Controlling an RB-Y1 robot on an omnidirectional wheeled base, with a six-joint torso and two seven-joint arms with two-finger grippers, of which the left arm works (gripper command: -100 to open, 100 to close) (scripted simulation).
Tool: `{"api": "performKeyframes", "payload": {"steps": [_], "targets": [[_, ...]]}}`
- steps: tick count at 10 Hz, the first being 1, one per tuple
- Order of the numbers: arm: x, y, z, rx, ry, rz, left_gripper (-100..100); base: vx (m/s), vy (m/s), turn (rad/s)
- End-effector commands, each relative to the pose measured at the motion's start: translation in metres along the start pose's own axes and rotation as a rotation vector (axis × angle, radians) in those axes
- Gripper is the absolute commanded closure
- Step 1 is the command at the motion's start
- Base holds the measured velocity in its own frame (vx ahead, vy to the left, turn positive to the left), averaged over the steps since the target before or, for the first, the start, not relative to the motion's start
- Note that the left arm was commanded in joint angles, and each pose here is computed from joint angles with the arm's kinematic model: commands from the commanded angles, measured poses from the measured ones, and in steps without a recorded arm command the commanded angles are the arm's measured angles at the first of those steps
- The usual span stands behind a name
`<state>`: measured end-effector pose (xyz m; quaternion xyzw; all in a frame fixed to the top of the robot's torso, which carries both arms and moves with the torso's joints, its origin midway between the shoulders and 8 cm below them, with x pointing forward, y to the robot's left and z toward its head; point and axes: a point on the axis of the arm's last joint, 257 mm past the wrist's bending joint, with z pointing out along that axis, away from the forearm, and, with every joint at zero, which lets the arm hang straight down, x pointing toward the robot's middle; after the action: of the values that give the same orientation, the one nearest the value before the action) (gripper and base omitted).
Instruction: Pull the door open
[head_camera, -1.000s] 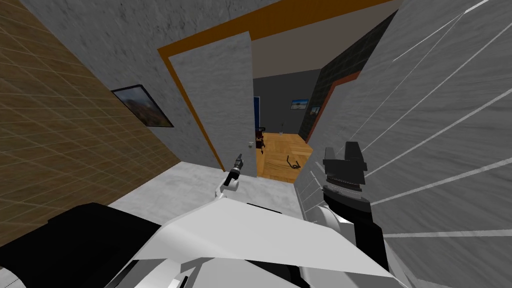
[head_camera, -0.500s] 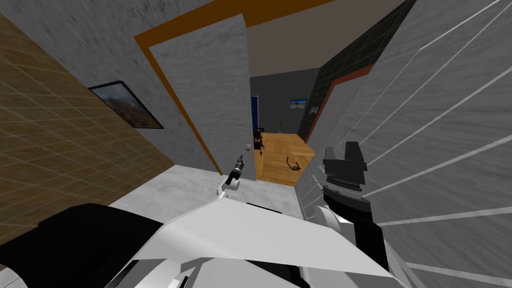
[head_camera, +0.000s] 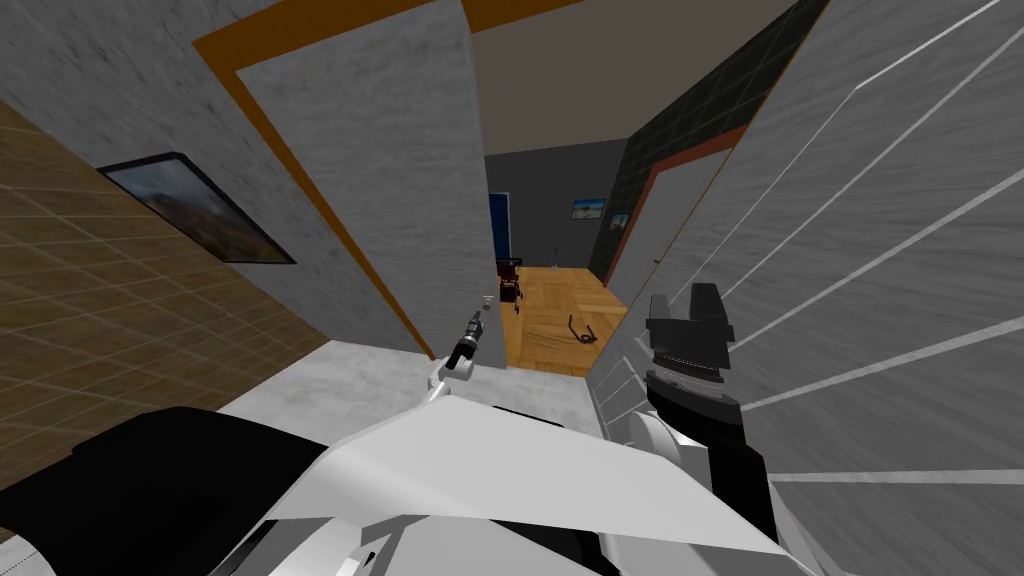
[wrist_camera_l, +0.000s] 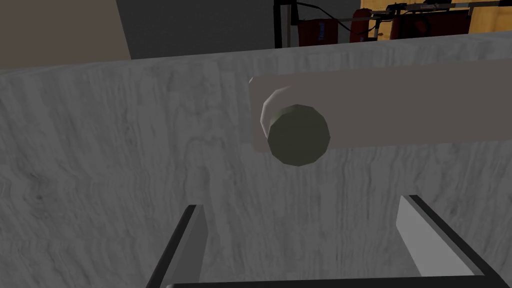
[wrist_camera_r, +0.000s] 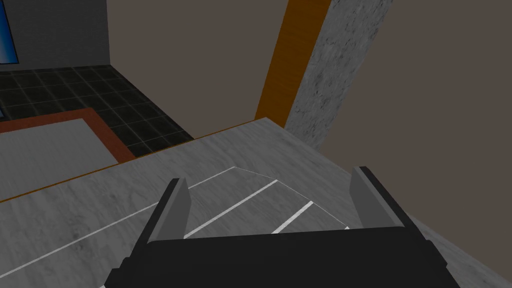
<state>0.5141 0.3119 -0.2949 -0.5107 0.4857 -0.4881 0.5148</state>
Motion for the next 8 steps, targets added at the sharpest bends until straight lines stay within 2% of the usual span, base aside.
{"api": "performKeyframes", "payload": {"steps": [1, 2, 5, 6, 7, 8], "targets": [[-0.021, 0.002, 0.0001, -0.002, -0.024, -0.002, -100, 0.178, -0.043, -0.143], [-0.029, 0.002, -0.0003, -0.002, -0.032, -0.002, -100, 0.131, -0.045, -0.118], [-0.071, 0.002, -0.0029, -0.002, -0.079, -0.002, -100, 0.165, -0.034, -0.144], [-0.079, 0.002, -0.0035, -0.002, -0.088, -0.002, -100, 0.197, -0.017, -0.112], [-0.072, 0.004, -0.0018, -0.003, -0.081, -0.001, -100, 0.091, 0.001, -0.015], [-0.072, 0.004, -0.0018, -0.003, -0.081, -0.001, 100, -0.014, -0.001, 0.016]]}}
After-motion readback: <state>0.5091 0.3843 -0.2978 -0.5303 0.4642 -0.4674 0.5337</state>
